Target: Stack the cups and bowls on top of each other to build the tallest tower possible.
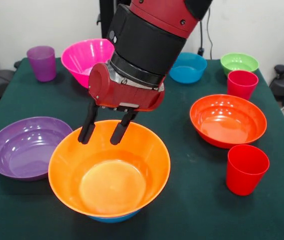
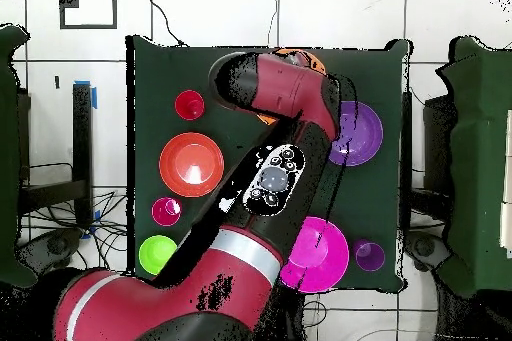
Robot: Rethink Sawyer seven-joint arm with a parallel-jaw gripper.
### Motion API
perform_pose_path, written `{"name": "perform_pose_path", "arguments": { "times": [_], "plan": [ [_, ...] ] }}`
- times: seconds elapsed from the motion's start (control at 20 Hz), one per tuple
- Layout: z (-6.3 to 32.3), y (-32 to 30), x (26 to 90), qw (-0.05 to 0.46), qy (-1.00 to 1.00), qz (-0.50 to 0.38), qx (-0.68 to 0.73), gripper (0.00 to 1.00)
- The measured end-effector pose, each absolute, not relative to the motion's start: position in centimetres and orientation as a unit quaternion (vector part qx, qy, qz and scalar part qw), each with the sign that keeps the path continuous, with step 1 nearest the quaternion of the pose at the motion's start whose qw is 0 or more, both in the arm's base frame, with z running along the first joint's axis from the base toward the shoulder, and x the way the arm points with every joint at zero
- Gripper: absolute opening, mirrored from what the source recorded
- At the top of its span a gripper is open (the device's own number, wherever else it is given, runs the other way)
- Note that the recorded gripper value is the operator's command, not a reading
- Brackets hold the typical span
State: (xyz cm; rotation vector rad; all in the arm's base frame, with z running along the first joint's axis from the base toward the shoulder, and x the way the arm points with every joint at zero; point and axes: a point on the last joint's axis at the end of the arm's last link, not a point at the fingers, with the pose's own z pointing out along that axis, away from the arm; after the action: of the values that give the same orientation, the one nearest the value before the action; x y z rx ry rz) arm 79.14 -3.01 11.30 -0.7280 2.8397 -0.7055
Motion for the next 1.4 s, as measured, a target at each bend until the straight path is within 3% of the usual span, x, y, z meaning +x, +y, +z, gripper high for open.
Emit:
{"name": "perform_pose_path", "arguments": {
  "times": [0.85,1.4],
  "plan": [
    [16.9,-6.5,80.3,0.095,0.942,-0.243,-0.211,1.0],
    [17.6,-7.0,79.0,0.093,0.949,-0.238,-0.185,1.0]
  ]
}}
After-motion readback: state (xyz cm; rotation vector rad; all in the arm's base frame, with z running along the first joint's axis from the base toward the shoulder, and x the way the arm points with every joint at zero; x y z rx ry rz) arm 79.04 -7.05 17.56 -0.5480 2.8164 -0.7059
